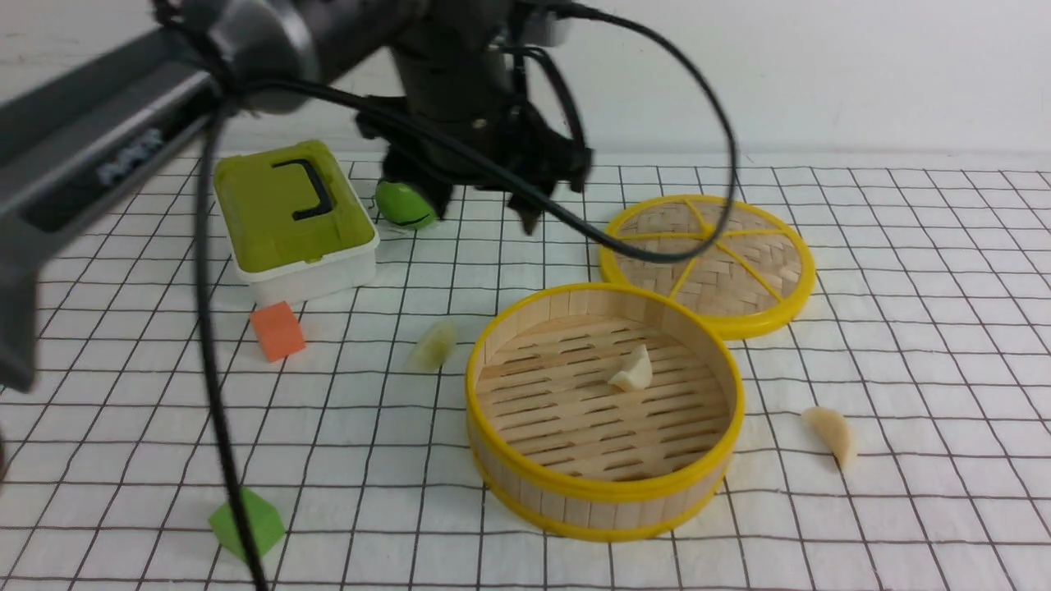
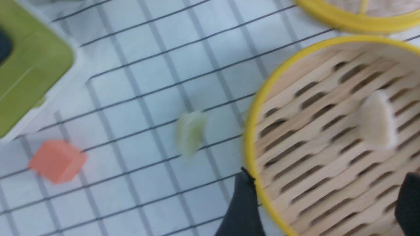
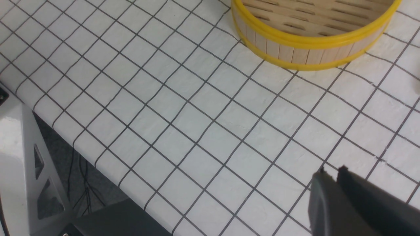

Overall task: Put the dumplings into the steamer on the table with the white tablecloth.
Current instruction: 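Place the dumpling into the bamboo steamer basket with the left gripper, then reach for and grasp a dumpling on the table with the left gripper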

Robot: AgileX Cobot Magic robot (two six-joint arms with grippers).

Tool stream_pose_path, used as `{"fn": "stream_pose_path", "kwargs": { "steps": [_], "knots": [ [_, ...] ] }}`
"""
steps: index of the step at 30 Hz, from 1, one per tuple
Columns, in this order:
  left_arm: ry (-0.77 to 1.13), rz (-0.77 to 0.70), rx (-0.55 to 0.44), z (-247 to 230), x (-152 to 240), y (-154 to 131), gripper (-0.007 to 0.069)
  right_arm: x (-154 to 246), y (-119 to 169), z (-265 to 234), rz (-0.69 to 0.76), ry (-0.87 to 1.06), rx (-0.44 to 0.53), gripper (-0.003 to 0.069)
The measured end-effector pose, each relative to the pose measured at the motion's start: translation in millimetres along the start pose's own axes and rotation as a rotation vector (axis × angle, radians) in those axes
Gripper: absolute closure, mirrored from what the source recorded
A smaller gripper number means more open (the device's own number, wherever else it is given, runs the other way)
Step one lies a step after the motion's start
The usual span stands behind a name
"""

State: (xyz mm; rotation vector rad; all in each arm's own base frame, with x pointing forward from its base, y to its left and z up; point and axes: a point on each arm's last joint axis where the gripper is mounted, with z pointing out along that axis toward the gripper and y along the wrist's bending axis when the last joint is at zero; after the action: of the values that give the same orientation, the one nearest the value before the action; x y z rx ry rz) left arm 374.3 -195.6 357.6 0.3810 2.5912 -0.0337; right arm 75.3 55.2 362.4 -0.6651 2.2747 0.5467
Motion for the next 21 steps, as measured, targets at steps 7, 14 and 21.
{"fn": "stream_pose_path", "kwargs": {
  "steps": [7,14,21],
  "knots": [
    [0.092,-0.046,-0.030,40,26,57,0.0060,-2,-1,0,0.000,-0.020,0.009,0.0615],
    [0.054,0.020,0.009,92,22,51,0.0061,-2,-1,0,0.000,-0.026,0.011,0.0615],
    [0.109,0.083,0.033,150,31,45,0.0127,-1,0,0,0.000,-0.010,0.004,0.0610]
  ]
}}
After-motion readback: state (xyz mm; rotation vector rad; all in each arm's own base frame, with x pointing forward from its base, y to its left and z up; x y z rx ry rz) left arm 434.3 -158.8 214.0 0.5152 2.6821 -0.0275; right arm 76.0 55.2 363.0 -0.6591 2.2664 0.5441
